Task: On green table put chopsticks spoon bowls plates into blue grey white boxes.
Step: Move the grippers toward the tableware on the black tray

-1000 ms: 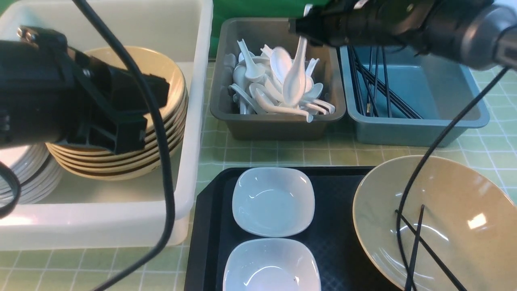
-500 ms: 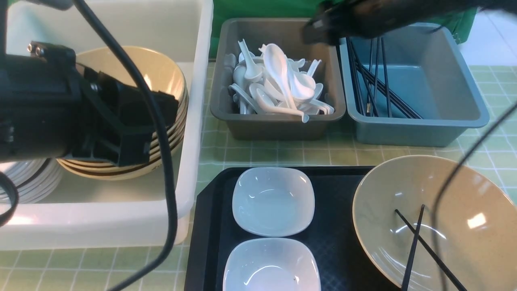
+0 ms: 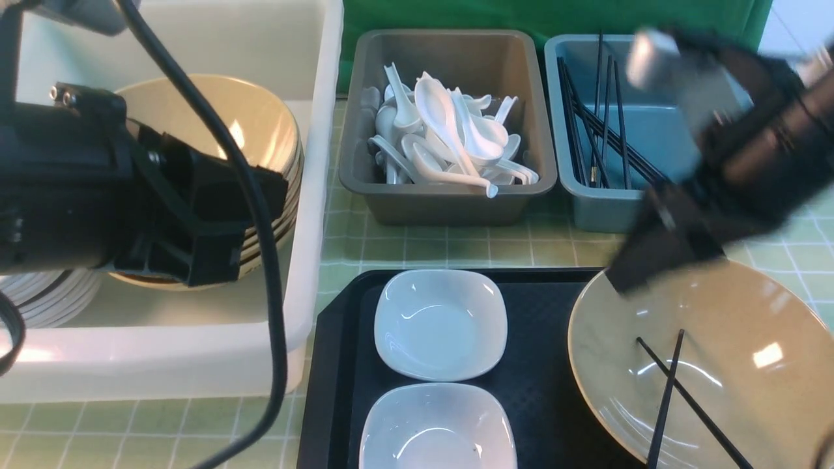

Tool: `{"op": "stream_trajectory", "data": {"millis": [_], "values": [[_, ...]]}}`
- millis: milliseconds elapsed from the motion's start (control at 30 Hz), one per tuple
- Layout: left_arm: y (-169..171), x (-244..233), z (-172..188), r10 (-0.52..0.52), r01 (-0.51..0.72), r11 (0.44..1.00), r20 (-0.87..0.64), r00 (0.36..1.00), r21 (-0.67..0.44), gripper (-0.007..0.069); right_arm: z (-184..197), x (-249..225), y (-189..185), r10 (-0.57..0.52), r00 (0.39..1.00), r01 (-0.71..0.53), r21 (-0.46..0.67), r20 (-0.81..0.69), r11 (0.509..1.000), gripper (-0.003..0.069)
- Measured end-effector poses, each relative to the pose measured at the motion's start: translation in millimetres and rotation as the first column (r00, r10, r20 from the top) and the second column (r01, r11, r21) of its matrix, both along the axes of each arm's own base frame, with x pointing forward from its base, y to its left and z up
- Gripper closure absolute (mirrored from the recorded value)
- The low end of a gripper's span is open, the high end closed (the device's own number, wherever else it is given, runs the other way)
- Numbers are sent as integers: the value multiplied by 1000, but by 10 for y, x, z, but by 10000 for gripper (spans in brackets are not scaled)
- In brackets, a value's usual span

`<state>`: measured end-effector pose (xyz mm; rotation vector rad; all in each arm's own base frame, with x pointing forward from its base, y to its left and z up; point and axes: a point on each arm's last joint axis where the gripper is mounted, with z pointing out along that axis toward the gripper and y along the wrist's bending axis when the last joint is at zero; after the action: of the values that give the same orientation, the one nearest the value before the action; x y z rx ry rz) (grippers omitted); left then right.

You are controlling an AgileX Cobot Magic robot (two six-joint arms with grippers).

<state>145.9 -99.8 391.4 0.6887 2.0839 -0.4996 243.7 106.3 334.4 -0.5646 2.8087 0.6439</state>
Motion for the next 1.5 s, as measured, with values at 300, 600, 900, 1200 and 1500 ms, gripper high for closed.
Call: {"op": "stream_trajectory", "data": {"millis": [300, 600, 900, 1200, 1500], "values": [[1, -8, -9, -9, 9, 1000, -5, 1000, 12, 627, -637, -332, -152, -307, 949, 305, -38, -73, 952, 72], [-19, -25, -6, -26, 26, 1000, -22, 999, -10, 627, -1181, -79, -115, -349, 924, 330, -136, -157, 934, 66], [-45, -76, -29, -79, 78, 997, -64, 995, -10, 627, -1369, -17, -137, -320, 930, 281, -211, -179, 936, 66], [-44, -90, -43, -93, 94, 996, -76, 993, 4, 627, -1374, -88, -149, -248, 941, 192, -240, -231, 952, 209], [-44, -93, -45, -95, 95, 995, -78, 992, 5, 627, -1364, -119, -153, -235, 938, 171, -247, -256, 954, 605]]}}
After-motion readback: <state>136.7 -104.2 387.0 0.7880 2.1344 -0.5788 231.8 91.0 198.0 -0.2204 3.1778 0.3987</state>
